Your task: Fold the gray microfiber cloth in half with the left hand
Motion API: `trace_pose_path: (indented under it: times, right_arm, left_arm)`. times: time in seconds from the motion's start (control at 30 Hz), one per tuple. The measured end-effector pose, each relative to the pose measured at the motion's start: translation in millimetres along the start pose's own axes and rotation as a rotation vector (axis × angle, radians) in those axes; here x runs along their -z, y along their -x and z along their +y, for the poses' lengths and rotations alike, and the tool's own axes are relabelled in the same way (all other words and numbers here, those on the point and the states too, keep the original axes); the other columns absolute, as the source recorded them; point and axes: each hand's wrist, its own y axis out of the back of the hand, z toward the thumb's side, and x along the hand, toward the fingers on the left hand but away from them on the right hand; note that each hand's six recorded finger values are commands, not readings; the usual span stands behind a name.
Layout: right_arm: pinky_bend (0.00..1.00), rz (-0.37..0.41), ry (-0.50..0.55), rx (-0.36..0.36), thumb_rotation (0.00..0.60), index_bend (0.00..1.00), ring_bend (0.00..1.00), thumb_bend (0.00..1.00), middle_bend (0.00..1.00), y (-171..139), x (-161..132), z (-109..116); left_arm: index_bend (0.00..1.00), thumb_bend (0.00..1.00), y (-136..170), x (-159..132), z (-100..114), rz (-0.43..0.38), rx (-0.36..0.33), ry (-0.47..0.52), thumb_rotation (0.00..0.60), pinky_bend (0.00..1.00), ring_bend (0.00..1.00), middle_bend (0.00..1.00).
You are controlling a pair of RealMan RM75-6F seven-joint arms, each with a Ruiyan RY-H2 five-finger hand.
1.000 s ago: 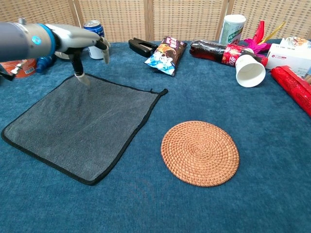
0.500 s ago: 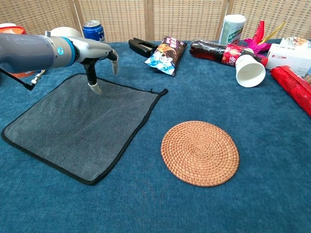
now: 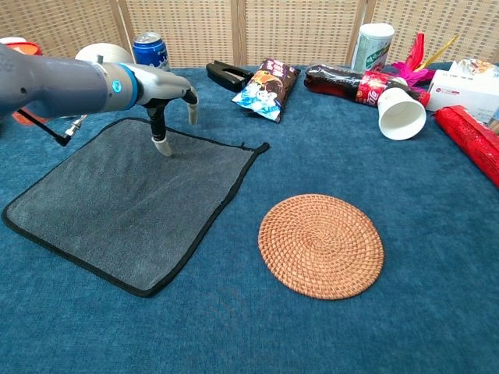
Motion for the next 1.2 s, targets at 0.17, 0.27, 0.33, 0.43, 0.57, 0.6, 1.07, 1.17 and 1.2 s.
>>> trace_pose_path:
  times: [0.17, 0.27, 0.33, 0.43, 0.57, 0.6, 1.07, 1.17, 1.2]
  right_arm:
    - [0.00, 0.000, 0.004, 0.003, 0.600, 0.00, 0.00, 0.00, 0.00, 0, 0, 1]
    - [0.00, 0.000, 0.007, 0.002, 0.600, 0.00, 0.00, 0.00, 0.00, 0, 0, 1]
    - [0.00, 0.002, 0.008, 0.000, 0.600, 0.00, 0.00, 0.00, 0.00, 0, 0, 0]
    - [0.00, 0.004, 0.008, 0.000, 0.600, 0.00, 0.00, 0.00, 0.00, 0, -1, 0]
    - [0.00, 0.005, 0.007, -0.001, 0.600, 0.00, 0.00, 0.00, 0.00, 0, -1, 0]
    - [0.00, 0.005, 0.006, -0.001, 0.600, 0.00, 0.00, 0.00, 0.00, 0, -1, 0]
    - [0.00, 0.008, 0.012, -0.002, 0.600, 0.00, 0.00, 0.00, 0.00, 0, -2, 0]
    - [0.00, 0.009, 0.014, -0.002, 0.600, 0.00, 0.00, 0.00, 0.00, -1, -2, 0]
    - [0.00, 0.009, 0.014, -0.003, 0.600, 0.00, 0.00, 0.00, 0.00, -1, -2, 0]
  left_arm:
    - [0.31, 0.10, -2, -6, 5, -0.002, -0.002, -0.017, 0.600, 0.00, 0.00, 0.00]
    - [0.32, 0.17, -2, -6, 5, 0.000, 0.000, -0.024, 0.600, 0.00, 0.00, 0.00]
    - [0.32, 0.18, -3, -7, 5, 0.003, 0.001, -0.032, 0.600, 0.00, 0.00, 0.00]
    - [0.32, 0.22, -4, -7, 5, 0.007, 0.003, -0.036, 0.600, 0.00, 0.00, 0.00]
    - [0.34, 0.30, -5, -10, 5, 0.008, 0.004, -0.035, 0.600, 0.00, 0.00, 0.00]
    - [0.34, 0.32, -5, -10, 5, 0.008, 0.004, -0.033, 0.600, 0.00, 0.00, 0.00]
    - [0.36, 0.37, -6, -8, 8, 0.023, -0.005, -0.040, 0.600, 0.00, 0.00, 0.00]
    - [0.37, 0.37, -7, -7, 6, 0.027, 0.001, -0.044, 0.600, 0.00, 0.00, 0.00]
    - [0.37, 0.37, -7, -7, 5, 0.027, 0.000, -0.046, 0.600, 0.00, 0.00, 0.00]
